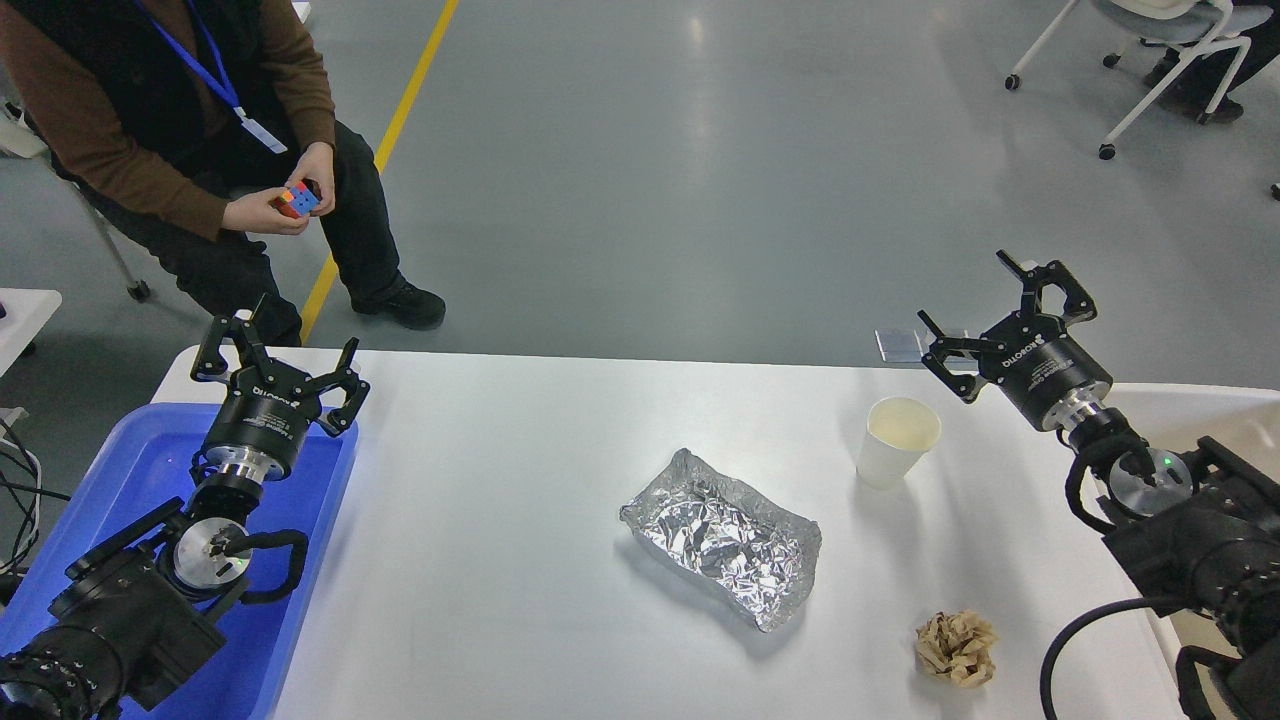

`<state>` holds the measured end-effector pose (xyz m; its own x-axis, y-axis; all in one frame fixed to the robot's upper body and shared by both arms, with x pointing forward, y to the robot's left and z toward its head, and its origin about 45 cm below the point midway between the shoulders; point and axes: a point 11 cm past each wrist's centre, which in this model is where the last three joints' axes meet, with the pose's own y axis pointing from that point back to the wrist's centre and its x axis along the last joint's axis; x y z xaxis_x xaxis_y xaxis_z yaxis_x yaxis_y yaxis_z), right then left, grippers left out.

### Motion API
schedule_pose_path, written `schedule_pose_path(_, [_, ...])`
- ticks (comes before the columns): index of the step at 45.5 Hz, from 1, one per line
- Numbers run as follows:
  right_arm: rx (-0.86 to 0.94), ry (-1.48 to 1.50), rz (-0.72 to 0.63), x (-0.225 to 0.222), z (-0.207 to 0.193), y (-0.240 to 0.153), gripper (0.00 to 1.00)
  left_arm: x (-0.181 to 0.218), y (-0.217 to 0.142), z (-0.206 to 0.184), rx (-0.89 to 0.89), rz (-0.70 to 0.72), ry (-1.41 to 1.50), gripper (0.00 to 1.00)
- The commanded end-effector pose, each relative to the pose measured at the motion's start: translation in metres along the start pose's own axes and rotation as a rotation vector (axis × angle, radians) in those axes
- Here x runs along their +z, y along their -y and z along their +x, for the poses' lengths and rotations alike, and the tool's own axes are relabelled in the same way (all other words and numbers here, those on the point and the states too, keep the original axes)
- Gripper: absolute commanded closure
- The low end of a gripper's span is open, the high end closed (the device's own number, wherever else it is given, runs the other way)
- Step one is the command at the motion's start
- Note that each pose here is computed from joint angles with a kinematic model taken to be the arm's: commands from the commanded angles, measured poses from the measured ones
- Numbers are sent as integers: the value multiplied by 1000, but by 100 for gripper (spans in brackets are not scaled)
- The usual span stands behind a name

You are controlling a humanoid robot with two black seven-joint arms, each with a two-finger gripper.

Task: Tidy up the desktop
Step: 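Raise the right gripper and swing it toward the white paper cup, then lower the open right gripper beside the white paper cup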

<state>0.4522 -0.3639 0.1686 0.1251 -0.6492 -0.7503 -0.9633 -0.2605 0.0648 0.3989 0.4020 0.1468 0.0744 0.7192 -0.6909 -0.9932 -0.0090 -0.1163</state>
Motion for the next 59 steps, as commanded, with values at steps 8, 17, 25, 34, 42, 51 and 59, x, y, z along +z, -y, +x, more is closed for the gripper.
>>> schedule_pose_path(8, [-1,0,-6,2,1,-1,0,0,0,0,1,-1,-1,0])
schedule_pose_path(17, [-11,-23,-34,7,1,-2,0,1,0,0,1,-1,0,0])
schedule_pose_path(25, [-24,-29,-30,1,-2,-1,0,1,0,0,1,-1,0,0])
schedule_pose_path(34, [-87,-103,-25,-38,-17,-3,0,1,0,0,1,-1,0,0])
schedule_pose_path(42, [-167,-252,-74,-67,-45,-1,0,1,0,0,1,-1,0,0])
schedule_pose_path(51, [-254,-448,-144,-91,-82,-7,0,1,0,0,1,-1,0,0])
schedule_pose_path(59, [-329,-629,-228,-88,-113,-9,0,1,0,0,0,-2,0,0])
